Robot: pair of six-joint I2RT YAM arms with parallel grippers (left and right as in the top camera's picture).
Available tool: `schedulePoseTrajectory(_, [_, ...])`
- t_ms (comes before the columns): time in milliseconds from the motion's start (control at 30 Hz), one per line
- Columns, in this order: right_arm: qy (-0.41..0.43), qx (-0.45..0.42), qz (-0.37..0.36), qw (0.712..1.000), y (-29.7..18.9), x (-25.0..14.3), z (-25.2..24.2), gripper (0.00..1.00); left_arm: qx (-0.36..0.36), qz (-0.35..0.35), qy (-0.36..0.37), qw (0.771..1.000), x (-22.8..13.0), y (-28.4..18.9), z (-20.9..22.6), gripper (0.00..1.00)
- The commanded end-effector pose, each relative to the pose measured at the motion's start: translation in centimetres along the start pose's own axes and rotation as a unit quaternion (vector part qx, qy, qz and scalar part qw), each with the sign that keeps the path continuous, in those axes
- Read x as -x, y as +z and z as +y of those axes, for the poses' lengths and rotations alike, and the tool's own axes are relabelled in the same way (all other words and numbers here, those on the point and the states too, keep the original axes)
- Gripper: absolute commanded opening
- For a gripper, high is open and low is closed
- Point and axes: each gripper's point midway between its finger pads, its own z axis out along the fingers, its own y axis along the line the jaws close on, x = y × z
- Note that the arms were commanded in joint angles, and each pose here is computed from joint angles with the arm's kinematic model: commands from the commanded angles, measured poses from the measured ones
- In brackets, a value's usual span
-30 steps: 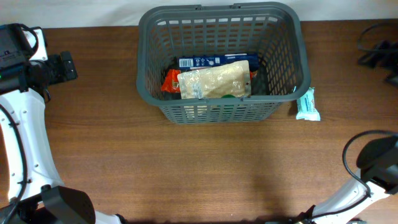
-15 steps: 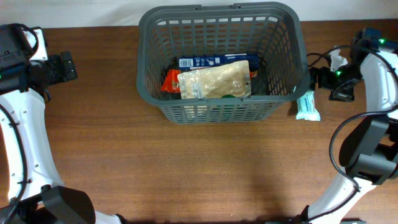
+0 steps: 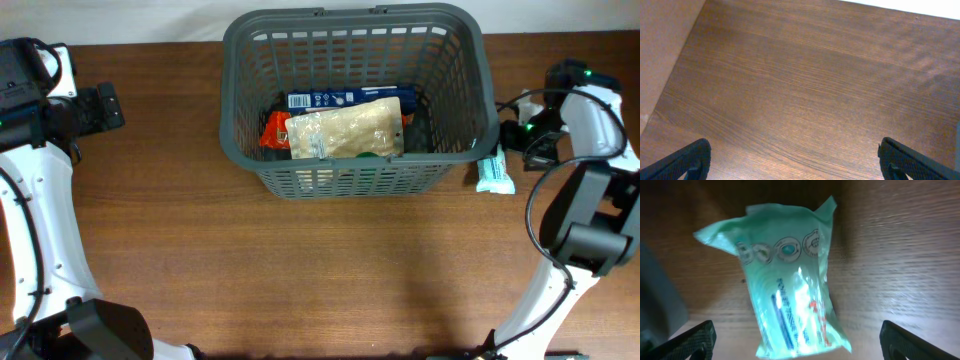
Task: Pack container
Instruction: 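Grasp the mint-green wrapped packet with the right gripper and lift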
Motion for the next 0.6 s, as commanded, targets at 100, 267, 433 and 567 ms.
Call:
schedulePoseTrajectory(100, [-0.003,-0.007,0.035,0.999,3.0,-0.5,-0.5,0.95,-0.004,0.006,-0.009,1.000,-0.4,0.3,0.0,0.99])
schedulePoseTrajectory(267, [0.001,-0.011,0.056,0.998,4.4,-1.2,-1.1,0.77,-0.004,0.006,-0.009,1.000,-0.4,0.3,0.0,0.99])
schedulePoseTrajectory(433, [0.016,-0.012,0.056,0.998,4.4,-1.3,-1.2,0.49,-0.004,0.006,-0.008,1.000,-0.4,0.3,0.0,0.99])
schedulePoseTrajectory(567, [0.042,-0.010,0.059,0.997,4.0,-1.5,-1.9,0.45,-0.004,0.006,-0.009,1.000,-0.4,0.3,0.0,0.99])
